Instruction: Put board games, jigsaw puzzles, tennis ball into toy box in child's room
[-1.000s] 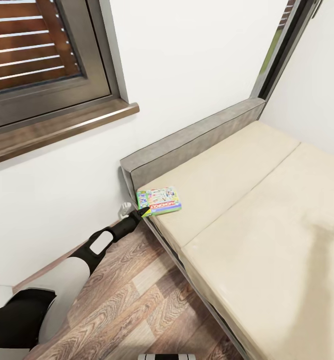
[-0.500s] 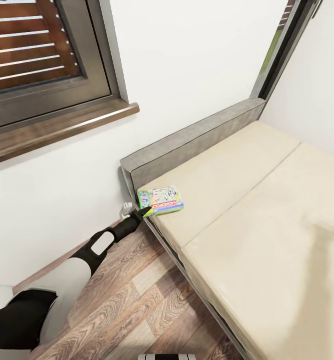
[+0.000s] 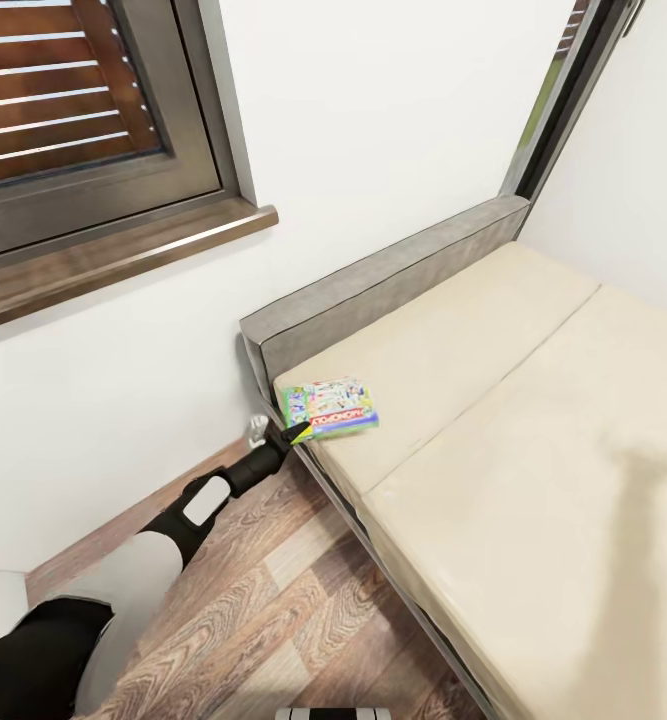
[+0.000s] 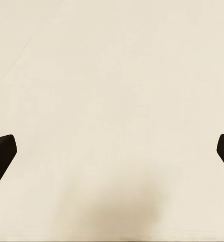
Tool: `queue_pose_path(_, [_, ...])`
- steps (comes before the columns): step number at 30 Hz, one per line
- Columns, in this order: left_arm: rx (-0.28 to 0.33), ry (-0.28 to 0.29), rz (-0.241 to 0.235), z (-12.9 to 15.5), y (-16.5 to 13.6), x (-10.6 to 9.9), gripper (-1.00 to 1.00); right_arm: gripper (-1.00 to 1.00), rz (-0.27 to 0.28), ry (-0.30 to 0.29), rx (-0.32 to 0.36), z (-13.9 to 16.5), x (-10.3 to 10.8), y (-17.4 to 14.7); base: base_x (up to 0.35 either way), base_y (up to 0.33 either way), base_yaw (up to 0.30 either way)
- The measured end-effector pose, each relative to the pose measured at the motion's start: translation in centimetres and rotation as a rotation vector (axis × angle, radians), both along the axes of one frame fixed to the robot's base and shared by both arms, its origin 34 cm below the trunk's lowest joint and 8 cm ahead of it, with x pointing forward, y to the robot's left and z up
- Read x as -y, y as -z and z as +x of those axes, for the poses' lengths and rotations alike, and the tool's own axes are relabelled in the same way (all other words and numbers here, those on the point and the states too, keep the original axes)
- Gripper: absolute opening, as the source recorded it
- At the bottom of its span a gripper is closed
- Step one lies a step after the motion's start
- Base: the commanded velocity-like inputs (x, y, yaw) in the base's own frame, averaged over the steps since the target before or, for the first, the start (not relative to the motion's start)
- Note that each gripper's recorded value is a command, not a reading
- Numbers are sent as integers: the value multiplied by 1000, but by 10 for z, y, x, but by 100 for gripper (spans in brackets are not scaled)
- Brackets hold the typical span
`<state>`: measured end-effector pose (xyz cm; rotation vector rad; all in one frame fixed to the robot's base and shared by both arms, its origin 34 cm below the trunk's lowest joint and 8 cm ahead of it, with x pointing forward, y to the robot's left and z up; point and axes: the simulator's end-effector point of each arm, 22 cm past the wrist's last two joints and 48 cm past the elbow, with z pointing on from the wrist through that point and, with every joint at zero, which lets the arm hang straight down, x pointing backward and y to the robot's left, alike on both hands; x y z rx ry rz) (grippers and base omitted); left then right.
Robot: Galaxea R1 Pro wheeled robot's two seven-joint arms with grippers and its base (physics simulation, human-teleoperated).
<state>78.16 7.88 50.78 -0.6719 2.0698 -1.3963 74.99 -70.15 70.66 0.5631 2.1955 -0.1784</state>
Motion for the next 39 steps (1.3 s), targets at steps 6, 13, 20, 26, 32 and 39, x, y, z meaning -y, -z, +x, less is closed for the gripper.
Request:
queue_pose_path(6, [41,88,-26,-18,-15,33,-100,100,8,-28,-26,-4,-13,6,0,0,0])
queue_pose_path(13, [84,179,-3,-38,-30,68,-100,100,23,-53,-27,-1,-28,10,0,0,0])
queue_pose_path(20, [89,222,-10,-46,-42,87,-100,100,36,-90,-7,10,-49,8,0,0,0])
queue_pose_path(26, [88,268,-19,-50,-61,100,-100,100,58,-147,-18,14,-81,10,0,0,-16])
queue_pose_path(32, [97,267,33,-48,-75,102,-100,100,68,-174,-21,14,-96,9,0,0,-83])
queue_pose_path(39, [102,299,132,-60,-130,107,-100,100,107,-233,-37,14,-134,14,0,0,-10])
